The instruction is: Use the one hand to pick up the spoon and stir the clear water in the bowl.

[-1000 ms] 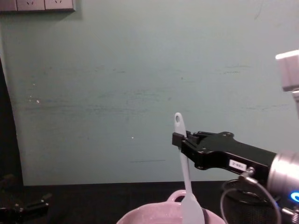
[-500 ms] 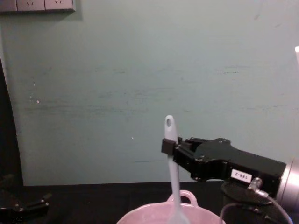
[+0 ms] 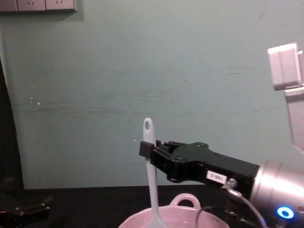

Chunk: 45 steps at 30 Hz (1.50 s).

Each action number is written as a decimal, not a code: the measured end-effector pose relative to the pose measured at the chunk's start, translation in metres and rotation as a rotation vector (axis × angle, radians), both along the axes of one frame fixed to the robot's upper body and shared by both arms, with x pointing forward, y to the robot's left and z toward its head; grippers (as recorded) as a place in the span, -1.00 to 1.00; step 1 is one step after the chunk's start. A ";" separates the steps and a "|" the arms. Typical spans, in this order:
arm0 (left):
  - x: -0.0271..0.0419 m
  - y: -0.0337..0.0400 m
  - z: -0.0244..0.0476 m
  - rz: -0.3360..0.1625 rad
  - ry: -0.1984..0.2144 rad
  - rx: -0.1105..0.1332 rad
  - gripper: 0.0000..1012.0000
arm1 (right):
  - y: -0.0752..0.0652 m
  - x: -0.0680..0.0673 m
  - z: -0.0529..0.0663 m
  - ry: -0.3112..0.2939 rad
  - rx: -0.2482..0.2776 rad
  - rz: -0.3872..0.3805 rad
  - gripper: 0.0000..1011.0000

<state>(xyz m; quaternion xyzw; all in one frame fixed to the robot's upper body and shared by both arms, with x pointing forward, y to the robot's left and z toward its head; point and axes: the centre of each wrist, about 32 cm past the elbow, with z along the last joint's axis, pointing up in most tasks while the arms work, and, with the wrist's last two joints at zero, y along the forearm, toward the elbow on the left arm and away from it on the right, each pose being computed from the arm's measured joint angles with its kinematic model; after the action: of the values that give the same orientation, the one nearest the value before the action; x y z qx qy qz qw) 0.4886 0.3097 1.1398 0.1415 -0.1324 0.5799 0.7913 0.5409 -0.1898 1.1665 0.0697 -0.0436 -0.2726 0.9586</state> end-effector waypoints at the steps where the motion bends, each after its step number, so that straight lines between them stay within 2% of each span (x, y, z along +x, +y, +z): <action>1: 0.0000 0.0000 0.0000 0.000 0.000 0.000 1.00 | 0.001 0.001 0.000 -0.002 0.002 -0.003 -0.75; 5: 0.0000 0.0000 0.0000 0.000 0.000 0.000 1.00 | 0.009 0.013 -0.002 -0.027 0.006 -0.044 -0.75; 10: 0.0000 0.0000 0.0000 0.000 0.000 0.000 1.00 | 0.011 0.024 -0.003 -0.059 -0.001 -0.113 -0.75; 19: 0.0000 0.0000 0.0000 0.000 0.000 0.000 1.00 | -0.003 0.032 -0.004 -0.089 -0.028 -0.190 -0.75; 25: 0.0000 0.0000 0.0000 0.000 0.000 0.000 1.00 | -0.019 0.026 -0.002 -0.102 -0.032 -0.214 -0.75; 32: 0.0000 0.0000 0.0000 0.000 0.000 0.000 1.00 | -0.033 0.009 0.000 -0.084 -0.029 -0.179 -0.75; 38: 0.0000 0.0000 0.0000 0.000 0.000 0.000 1.00 | -0.034 -0.006 -0.002 -0.046 -0.021 -0.126 -0.75; 45: 0.0000 0.0000 0.0000 0.000 0.000 0.000 1.00 | -0.024 -0.014 -0.007 0.004 -0.014 -0.061 -0.75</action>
<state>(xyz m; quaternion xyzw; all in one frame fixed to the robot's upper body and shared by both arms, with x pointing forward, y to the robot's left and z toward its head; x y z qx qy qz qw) 0.4886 0.3097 1.1398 0.1415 -0.1325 0.5799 0.7913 0.5270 -0.2136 1.1592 0.0613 -0.0459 -0.3017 0.9503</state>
